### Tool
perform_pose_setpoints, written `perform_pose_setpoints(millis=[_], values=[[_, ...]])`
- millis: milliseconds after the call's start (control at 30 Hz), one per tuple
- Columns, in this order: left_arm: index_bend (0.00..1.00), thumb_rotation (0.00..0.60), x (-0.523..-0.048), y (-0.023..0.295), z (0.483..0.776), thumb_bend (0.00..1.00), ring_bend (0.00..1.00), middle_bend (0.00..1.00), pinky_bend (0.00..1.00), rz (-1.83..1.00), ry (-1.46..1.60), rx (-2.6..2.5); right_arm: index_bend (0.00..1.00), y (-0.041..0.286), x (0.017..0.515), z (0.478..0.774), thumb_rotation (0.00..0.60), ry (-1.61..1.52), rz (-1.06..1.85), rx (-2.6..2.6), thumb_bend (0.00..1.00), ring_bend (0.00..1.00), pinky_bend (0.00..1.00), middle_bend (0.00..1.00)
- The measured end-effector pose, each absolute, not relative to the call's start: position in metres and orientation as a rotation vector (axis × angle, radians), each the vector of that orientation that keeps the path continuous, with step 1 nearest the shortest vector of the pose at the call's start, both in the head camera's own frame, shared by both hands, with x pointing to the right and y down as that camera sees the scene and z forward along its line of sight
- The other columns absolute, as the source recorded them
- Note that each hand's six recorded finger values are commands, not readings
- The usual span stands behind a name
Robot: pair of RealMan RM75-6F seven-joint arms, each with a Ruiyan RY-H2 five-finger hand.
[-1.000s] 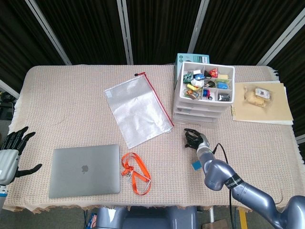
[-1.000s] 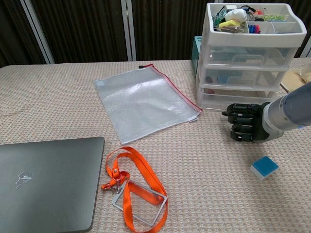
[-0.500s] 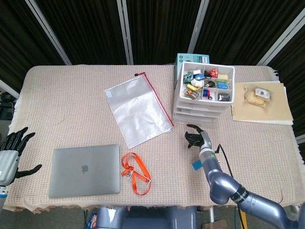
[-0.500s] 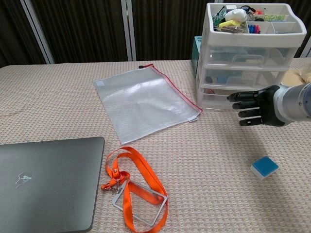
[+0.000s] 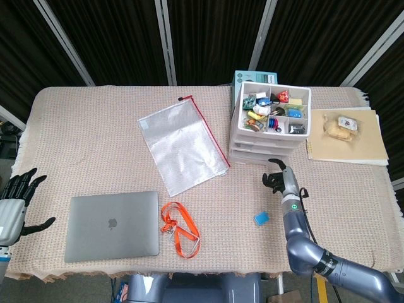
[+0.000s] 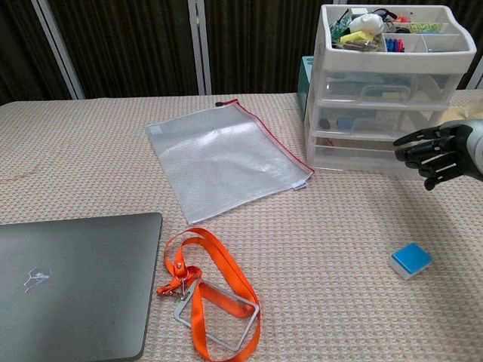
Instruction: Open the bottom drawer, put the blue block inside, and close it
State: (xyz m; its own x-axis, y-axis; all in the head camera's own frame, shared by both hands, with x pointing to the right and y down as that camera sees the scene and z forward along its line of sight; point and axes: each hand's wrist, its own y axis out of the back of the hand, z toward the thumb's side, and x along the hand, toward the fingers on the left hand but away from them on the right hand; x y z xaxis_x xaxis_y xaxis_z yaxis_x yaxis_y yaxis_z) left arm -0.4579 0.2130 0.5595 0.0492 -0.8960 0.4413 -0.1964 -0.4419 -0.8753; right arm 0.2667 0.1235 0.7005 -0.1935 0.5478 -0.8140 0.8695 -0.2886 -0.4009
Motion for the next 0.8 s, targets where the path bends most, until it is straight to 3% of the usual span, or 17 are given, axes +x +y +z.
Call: perform_pose_setpoints(millis=[500, 800], values=[[0.13, 0.600, -0.458, 0.213, 0.560, 0.18, 0.00, 0.00, 0.00, -1.435, 1.106, -1.709, 0.22, 0.119, 0.274, 0.720, 0.600, 1.675, -1.530, 1.705, 0.45, 0.82, 0.71, 0.82], [0.13, 0.600, -0.457, 0.214, 0.560, 0.18, 0.00, 0.00, 0.00, -1.440, 1.107, -1.715, 0.42, 0.124, 0.284, 0.729, 0.600, 1.666, -1.564, 1.641, 0.45, 0.82, 0.71, 0.82]])
